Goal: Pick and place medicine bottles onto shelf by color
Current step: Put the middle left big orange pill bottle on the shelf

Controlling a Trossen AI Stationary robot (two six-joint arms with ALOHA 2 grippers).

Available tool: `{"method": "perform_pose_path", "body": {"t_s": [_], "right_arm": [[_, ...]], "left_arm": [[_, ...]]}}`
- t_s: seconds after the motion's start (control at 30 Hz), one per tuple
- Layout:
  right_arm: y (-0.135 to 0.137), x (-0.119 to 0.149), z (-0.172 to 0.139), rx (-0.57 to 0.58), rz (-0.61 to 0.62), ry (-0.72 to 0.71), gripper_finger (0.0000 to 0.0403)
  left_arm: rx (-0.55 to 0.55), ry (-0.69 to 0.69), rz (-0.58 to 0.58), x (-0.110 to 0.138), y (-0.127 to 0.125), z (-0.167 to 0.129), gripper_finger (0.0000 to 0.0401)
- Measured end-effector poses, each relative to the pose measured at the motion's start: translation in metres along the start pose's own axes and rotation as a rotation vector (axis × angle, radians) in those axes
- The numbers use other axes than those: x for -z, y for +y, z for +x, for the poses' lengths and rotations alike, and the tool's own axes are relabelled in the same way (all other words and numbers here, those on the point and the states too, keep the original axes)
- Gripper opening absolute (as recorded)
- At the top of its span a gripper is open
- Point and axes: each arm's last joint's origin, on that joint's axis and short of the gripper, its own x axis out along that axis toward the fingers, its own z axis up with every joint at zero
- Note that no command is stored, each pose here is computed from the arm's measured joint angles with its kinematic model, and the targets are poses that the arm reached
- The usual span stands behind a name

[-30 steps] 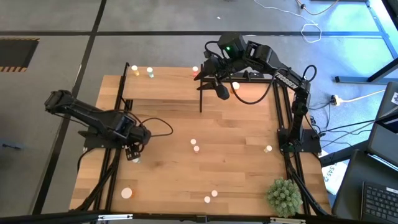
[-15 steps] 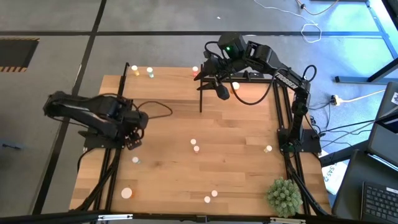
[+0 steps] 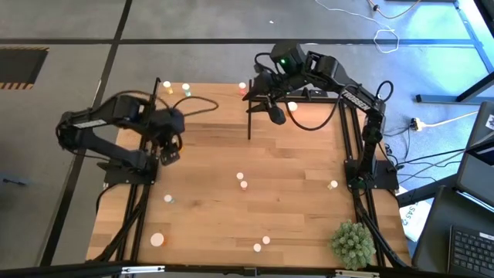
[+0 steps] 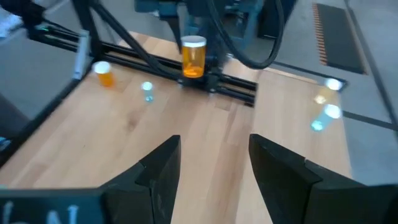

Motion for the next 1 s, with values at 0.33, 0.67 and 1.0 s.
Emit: {"method": "perform_pose_path", "body": {"t_s": [0.33,0.67,1.0], "right_arm": [[0.007,-0.008,-0.027,0.162,0.031,0.017,0.0193],[0.012,-0.008,-0.035,0.17,0.037,0.03,0.0193],[0.01,-0.004,-0.035,0.258,0.079,0.099,0.0193]], "left_arm": [[-0.052,-0.086,0.147,-0.055,0.018,-0.019,0.0218],[-0.121,-0.098,0.229,-0.098,0.048,-0.018,0.0218],[-0.161,-0.064,0.272,-0.133,0.071,0.0,0.0218]]}}
